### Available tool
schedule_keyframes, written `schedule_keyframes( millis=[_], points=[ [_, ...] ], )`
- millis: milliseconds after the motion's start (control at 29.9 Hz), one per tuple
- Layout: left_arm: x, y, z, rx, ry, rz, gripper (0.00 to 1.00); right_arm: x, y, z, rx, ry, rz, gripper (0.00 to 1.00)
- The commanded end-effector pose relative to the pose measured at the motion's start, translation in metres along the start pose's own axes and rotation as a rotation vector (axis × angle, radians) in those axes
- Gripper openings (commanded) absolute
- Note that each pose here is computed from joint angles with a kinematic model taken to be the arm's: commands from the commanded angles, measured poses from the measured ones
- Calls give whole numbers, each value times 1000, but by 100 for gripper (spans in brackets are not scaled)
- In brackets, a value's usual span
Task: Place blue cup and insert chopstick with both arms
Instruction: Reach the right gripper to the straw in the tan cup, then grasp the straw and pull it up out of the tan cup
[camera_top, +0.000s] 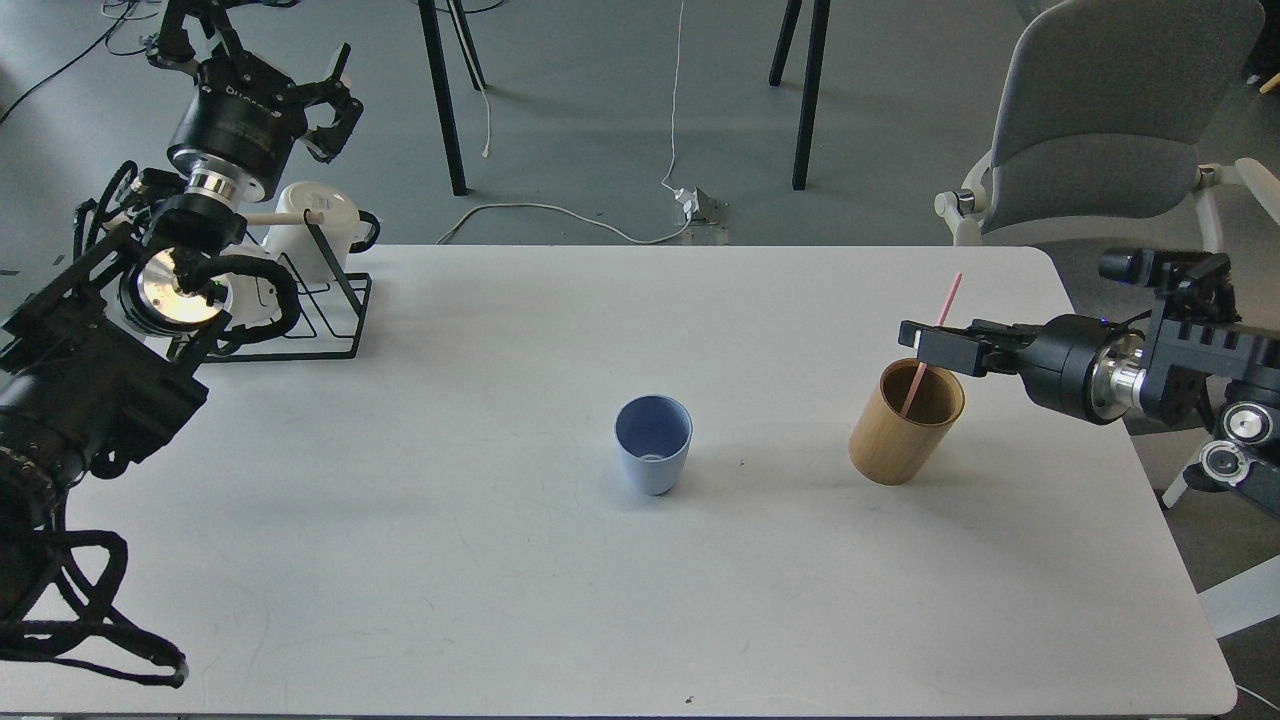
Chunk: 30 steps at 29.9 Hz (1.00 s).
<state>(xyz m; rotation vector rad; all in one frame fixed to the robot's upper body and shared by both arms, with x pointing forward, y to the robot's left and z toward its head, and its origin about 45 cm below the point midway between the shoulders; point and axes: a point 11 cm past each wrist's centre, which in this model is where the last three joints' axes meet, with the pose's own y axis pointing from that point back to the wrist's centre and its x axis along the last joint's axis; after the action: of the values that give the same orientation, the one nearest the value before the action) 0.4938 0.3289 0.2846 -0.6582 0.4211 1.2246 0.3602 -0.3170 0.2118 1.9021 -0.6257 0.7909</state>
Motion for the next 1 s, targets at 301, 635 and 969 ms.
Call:
schedule_keyframes(
  millis=[301,635,969],
  points=[
    [-2,-1,-2,12,-8,-6,99,-14,-27,13,-62,-34,-4,66],
    [-4,-3,0,10,-12,-12,99,-12,-32,11,-61,-23,7,32],
    [-2,-2,4,4,-16,-8,99,-12,-29,13,-65,-22,8,2]
  ],
)
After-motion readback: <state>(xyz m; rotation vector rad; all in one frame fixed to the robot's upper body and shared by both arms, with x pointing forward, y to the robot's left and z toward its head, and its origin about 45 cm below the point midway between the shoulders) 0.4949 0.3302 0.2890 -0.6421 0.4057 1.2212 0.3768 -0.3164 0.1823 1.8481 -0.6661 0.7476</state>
